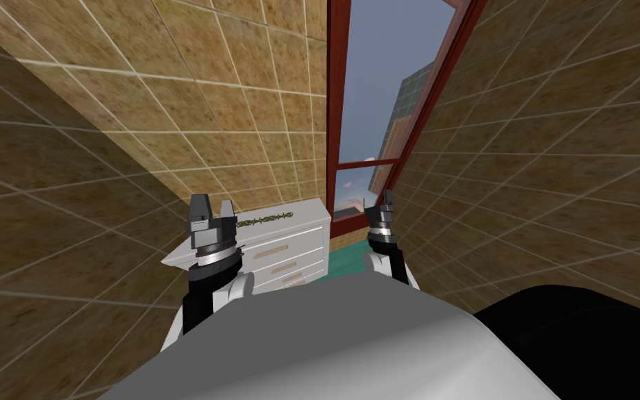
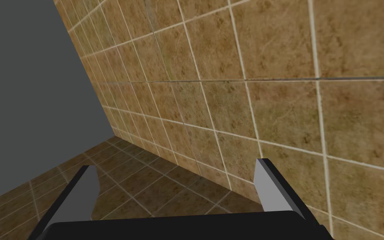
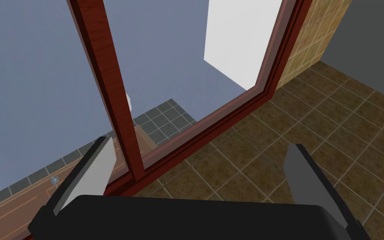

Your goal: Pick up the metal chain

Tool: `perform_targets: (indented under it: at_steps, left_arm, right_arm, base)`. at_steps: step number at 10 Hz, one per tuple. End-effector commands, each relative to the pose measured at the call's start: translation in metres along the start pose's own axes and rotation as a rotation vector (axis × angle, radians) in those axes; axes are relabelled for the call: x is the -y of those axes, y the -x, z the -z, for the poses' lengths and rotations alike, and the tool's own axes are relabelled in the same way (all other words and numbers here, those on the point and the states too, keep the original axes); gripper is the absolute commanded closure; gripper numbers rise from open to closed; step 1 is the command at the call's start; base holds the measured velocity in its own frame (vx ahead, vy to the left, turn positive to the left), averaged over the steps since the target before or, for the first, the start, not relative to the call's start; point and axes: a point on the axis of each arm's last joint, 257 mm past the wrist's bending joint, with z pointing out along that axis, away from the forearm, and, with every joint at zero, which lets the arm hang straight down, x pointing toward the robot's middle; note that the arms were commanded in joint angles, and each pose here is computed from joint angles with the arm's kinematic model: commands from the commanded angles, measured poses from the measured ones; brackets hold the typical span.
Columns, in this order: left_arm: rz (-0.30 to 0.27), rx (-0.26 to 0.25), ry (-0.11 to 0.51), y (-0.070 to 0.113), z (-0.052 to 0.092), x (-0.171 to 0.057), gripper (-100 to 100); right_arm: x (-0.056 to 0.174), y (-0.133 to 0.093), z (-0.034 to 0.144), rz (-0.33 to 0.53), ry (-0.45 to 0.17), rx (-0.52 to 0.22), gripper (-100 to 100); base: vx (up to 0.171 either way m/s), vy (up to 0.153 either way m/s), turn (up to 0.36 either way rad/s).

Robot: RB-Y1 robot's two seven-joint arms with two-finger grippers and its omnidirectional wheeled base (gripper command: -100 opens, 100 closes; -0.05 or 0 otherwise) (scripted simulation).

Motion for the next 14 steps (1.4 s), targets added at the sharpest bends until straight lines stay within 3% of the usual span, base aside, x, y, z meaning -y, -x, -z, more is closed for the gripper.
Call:
perform_targets:
  at_steps: [1, 5, 14]
  left_arm:
    - [0.014, -0.027, 0.015, -0.004, -0.003, -0.004, -100]
    - [0.070, -0.095, 0.065, -0.013, -0.012, -0.018, -100]
    - [0.159, -0.185, 0.198, -0.028, -0.025, -0.051, -100]
  right_arm:
    - [0.000, 0.000, 0.000, 0.000, 0.000, 0.000, 0]
    - [0.000, 0.000, 0.000, 0.000, 0.000, 0.000, 0]
    - [0.000, 0.000, 0.000, 0.000, 0.000, 0.000, 0]
  base:
    - [-0.035, -0.020, -0.018]
    - [-0.058, -0.040, -0.025]
    - [-0.026, -0.024, -0.023]
